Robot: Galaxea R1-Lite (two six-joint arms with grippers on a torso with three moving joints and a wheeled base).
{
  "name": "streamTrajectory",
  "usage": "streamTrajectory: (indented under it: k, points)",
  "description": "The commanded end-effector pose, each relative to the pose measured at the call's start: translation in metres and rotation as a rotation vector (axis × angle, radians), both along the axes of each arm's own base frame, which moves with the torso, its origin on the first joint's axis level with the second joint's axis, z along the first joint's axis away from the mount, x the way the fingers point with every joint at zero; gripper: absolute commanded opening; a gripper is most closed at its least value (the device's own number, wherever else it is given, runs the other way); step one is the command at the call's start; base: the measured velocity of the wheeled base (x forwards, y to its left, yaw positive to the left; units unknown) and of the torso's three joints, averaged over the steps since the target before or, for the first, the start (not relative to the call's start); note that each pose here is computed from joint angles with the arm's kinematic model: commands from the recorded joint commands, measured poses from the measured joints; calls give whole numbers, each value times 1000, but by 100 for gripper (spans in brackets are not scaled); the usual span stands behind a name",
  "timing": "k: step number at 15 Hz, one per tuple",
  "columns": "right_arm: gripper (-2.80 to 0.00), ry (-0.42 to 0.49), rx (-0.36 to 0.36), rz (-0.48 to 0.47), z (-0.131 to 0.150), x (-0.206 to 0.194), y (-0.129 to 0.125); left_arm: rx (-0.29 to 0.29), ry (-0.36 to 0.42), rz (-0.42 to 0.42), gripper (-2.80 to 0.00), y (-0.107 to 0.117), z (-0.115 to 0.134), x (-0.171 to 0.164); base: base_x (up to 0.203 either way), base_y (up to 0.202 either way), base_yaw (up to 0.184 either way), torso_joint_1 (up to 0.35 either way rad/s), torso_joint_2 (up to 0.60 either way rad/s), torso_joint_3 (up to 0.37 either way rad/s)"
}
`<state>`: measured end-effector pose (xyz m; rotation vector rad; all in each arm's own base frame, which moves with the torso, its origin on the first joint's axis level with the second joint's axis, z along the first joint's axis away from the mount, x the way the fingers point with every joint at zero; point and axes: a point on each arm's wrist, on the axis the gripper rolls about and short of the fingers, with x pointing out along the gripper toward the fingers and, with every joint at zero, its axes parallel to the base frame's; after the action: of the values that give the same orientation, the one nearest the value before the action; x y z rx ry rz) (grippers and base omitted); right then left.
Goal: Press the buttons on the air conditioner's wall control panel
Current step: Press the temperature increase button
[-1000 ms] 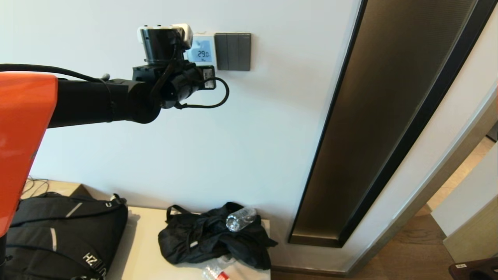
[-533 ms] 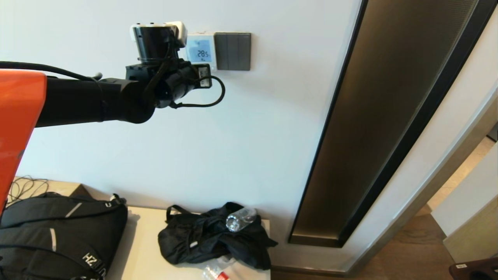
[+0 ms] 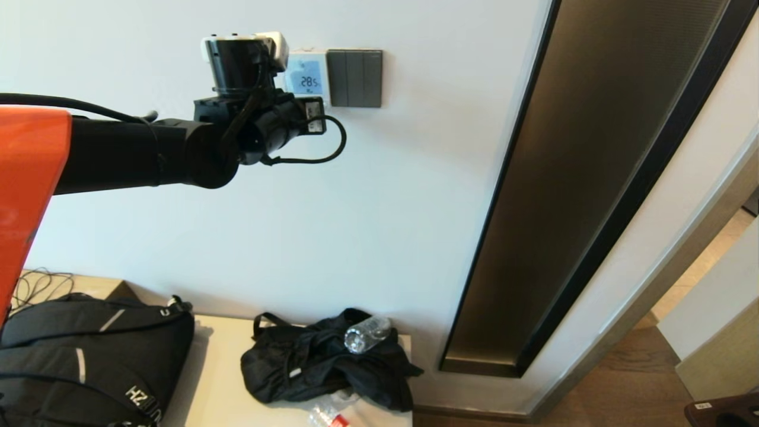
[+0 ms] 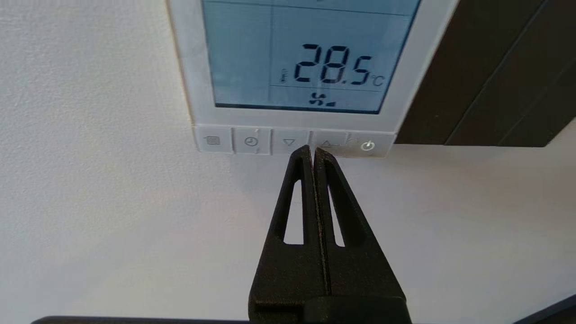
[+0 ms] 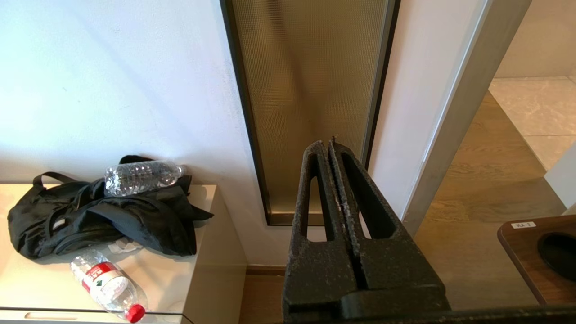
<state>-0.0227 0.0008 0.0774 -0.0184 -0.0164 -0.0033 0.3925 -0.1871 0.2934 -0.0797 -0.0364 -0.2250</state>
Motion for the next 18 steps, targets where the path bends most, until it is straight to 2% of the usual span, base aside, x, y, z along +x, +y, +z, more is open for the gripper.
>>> streamTrajectory:
  k: [1, 18]
  points:
    - [-280, 0, 0, 1, 0, 0, 0, -2, -6, -2, -280, -1, 1, 0, 0, 0, 0, 0, 0, 0]
    - [-280, 1, 0, 2, 0, 0, 0, 3, 4, -6, -280, -7, -5, 7, 0, 0, 0, 0, 0, 0]
